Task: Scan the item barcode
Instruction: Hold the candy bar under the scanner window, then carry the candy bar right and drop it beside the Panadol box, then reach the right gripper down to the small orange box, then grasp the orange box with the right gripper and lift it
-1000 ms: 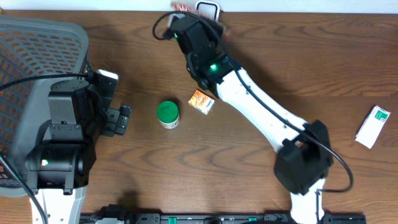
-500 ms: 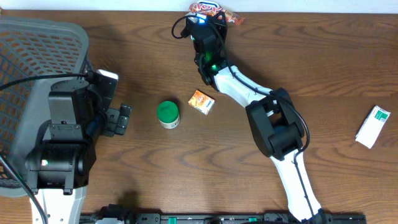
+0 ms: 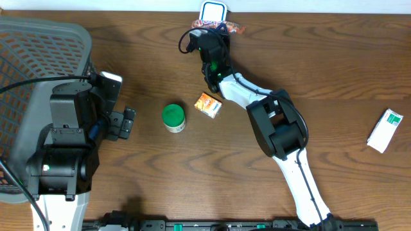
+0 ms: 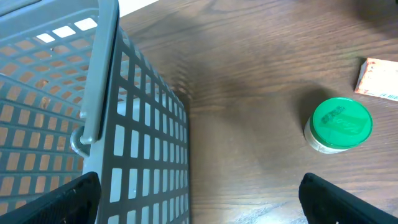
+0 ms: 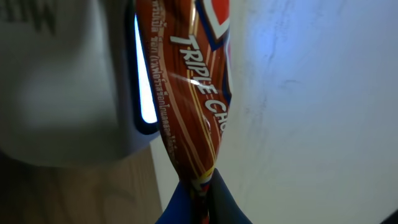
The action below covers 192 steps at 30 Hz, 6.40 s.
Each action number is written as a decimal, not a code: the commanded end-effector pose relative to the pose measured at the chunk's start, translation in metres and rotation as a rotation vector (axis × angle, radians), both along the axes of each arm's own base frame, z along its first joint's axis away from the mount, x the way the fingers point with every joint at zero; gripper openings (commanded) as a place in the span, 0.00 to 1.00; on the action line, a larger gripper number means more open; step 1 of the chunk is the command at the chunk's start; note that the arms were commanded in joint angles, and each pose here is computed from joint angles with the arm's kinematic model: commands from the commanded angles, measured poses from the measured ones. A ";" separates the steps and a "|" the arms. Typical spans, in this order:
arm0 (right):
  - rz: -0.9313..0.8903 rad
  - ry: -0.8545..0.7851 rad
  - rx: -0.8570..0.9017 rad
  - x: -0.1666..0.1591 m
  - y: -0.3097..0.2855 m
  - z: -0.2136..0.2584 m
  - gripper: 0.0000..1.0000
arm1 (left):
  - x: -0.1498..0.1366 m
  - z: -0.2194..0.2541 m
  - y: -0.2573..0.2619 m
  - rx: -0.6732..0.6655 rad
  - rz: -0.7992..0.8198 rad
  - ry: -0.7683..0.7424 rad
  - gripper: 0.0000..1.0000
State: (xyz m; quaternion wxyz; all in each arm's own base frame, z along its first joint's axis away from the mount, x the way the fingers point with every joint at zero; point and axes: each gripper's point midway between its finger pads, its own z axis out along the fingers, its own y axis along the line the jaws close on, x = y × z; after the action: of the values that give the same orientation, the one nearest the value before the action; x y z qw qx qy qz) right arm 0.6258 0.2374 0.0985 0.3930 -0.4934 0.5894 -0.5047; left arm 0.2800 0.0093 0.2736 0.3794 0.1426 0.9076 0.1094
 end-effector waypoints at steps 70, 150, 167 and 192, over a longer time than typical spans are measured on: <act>-1.015 1.079 1.824 -0.227 -0.100 0.048 0.99 | -0.001 0.000 0.001 -0.010 0.008 -0.003 0.99; -1.335 0.873 1.104 -0.322 -0.007 0.015 0.41 | -0.001 0.000 0.001 -0.010 0.008 -0.003 0.99; -1.207 0.894 0.839 -0.385 -0.001 -0.091 0.49 | -0.001 0.000 0.001 -0.010 0.008 -0.003 0.99; -1.121 1.267 0.954 -0.361 -0.002 -0.075 0.99 | -0.001 0.000 0.001 -0.010 0.008 -0.003 0.99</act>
State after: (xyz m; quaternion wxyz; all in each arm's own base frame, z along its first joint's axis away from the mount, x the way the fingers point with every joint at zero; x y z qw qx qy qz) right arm 0.2569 0.2335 0.0151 -0.1199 -0.0976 0.9876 -0.0281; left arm 0.2799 0.0093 0.2733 0.3791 0.1427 0.9077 0.1094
